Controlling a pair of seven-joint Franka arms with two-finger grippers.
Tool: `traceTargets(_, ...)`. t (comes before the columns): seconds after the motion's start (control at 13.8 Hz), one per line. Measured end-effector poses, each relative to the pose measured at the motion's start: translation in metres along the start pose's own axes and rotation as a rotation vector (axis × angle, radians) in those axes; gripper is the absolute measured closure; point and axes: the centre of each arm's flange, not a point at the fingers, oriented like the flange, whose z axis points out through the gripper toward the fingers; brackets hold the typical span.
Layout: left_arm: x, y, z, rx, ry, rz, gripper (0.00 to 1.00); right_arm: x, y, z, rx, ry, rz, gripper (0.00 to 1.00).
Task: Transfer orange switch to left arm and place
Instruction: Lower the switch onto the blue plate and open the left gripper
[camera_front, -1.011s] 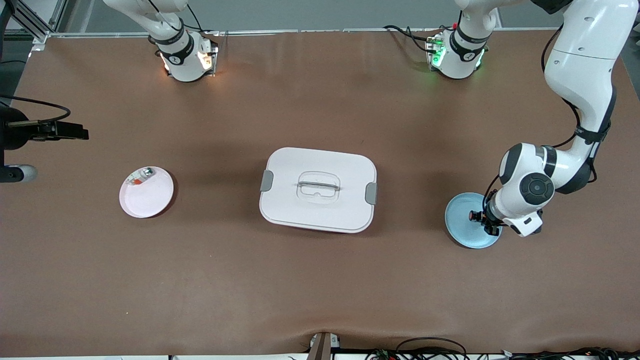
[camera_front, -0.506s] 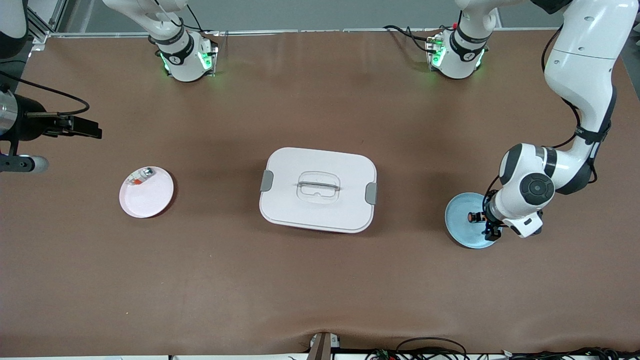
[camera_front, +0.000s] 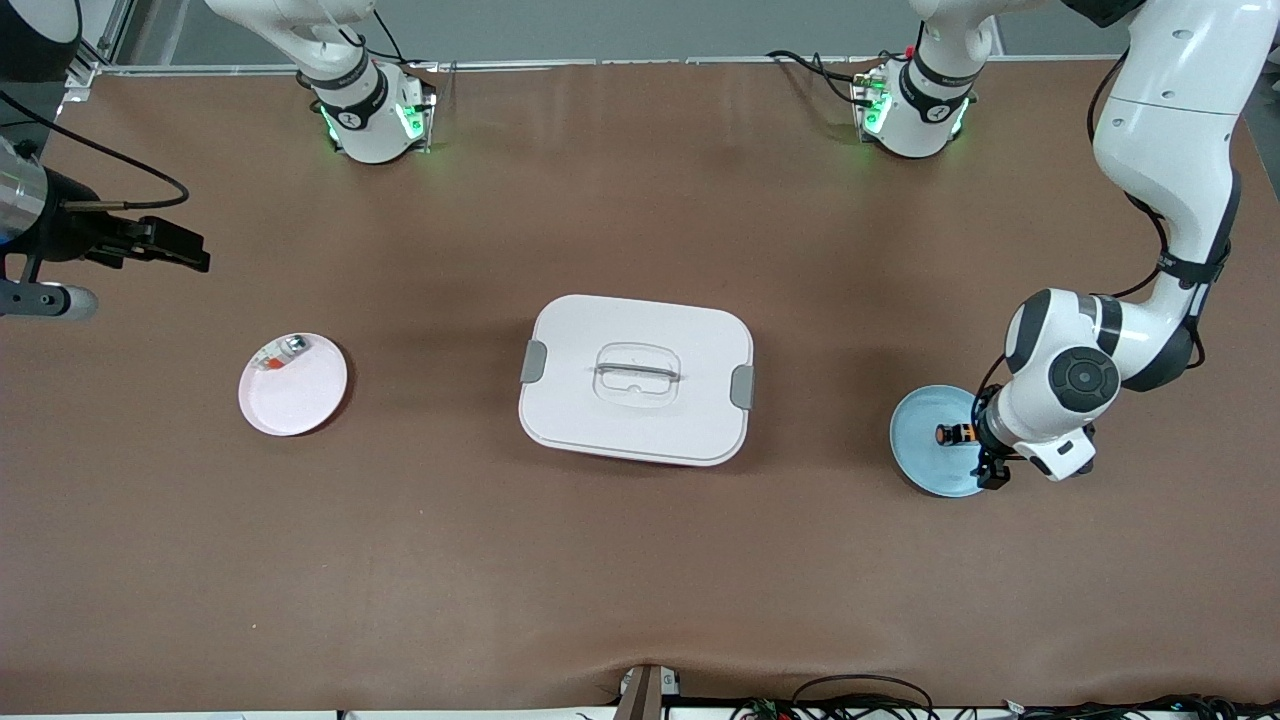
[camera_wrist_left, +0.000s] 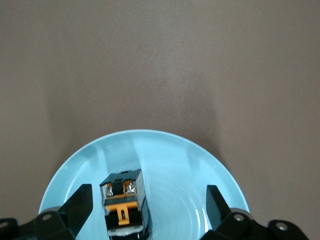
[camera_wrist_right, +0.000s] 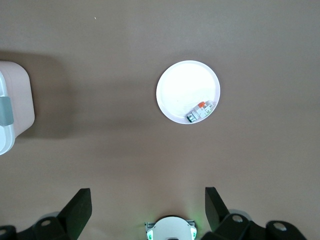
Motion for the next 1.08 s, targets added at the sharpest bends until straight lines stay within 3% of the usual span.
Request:
traceTargets(0.22, 0.001, 0.002, -0.003, -0.006, -0.015, 0.008, 0.0, 0.0, 0.003, -0.002, 0.002, 0.016, 0.006, 0.0)
traceTargets(0.36, 0.002, 0.004, -0.01, -0.016, -0.04, 0.103, 0.0, 0.0, 0.006, -0.003, 0.016, 0.022, 0.012, 0.0)
traceTargets(0.72, 0.005, -0.003, -0.04, -0.064, -0.064, 0.465, 0.0, -0.001, 0.017, -0.004, 0.052, 0.042, 0.032, 0.0)
traceTargets(1.08, -0.001, -0.021, -0.059, -0.113, -0.087, 0.958, 0.0, -0.018, 0.016, 0.001, 0.053, 0.091, 0.035, 0.0)
